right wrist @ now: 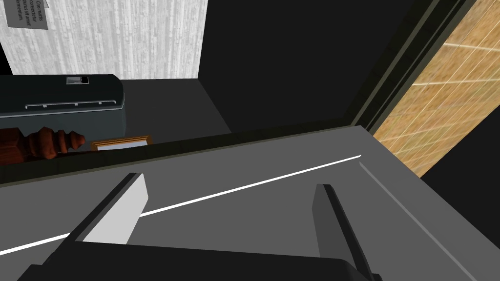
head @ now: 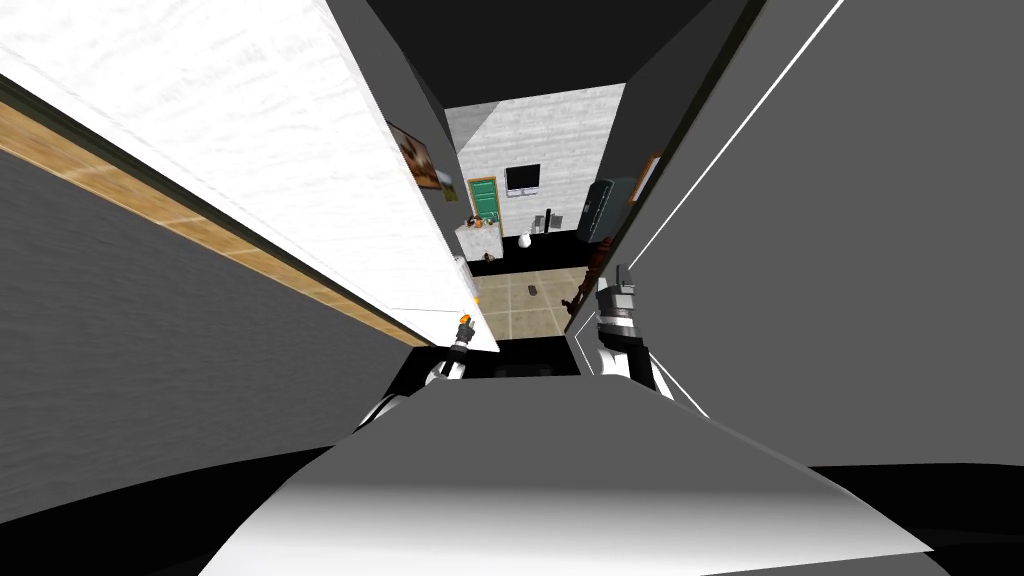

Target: Pull the door open

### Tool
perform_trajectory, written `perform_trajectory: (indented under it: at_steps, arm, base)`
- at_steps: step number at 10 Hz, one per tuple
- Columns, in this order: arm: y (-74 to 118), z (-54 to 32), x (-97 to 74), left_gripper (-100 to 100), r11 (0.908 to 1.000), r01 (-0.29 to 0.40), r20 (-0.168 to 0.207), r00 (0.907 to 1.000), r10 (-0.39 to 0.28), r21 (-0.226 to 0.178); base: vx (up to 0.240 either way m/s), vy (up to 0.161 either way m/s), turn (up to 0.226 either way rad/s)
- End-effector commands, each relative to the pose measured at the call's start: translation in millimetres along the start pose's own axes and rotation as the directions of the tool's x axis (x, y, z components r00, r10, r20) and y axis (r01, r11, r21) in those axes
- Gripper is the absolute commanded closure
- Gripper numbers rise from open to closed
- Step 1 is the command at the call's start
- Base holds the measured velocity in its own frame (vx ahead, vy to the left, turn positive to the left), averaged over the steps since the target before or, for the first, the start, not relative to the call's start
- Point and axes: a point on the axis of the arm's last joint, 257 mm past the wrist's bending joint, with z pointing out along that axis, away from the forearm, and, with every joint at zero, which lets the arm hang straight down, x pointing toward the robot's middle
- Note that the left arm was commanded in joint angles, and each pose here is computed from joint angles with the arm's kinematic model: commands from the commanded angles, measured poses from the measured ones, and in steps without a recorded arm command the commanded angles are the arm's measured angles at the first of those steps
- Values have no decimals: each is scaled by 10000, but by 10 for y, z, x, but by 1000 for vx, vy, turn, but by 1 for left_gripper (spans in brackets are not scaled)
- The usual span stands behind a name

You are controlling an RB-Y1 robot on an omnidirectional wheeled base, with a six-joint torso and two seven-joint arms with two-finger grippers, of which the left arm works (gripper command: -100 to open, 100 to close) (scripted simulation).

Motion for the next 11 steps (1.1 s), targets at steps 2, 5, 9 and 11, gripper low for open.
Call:
perform_trajectory:
  at_steps: [2, 5, 9, 11]
  arm:
    - [5, 24, 13, -100, 9961, 879, 38, 9961, -879, 3]
    - [10, 47, 26, -100, 9853, 1711, 71, 9852, -1711, 11]
    - [15, 73, 41, -100, 9627, 2707, 106, 9626, -2707, 27]
    - [18, 87, 50, -100, 9490, 3151, 125, 9490, -3152, 36]
  base:
    - [-45, 29, -11]
    - [-36, 19, -9]
    - [-43, 17, -9]
    - [-40, 22, -8]
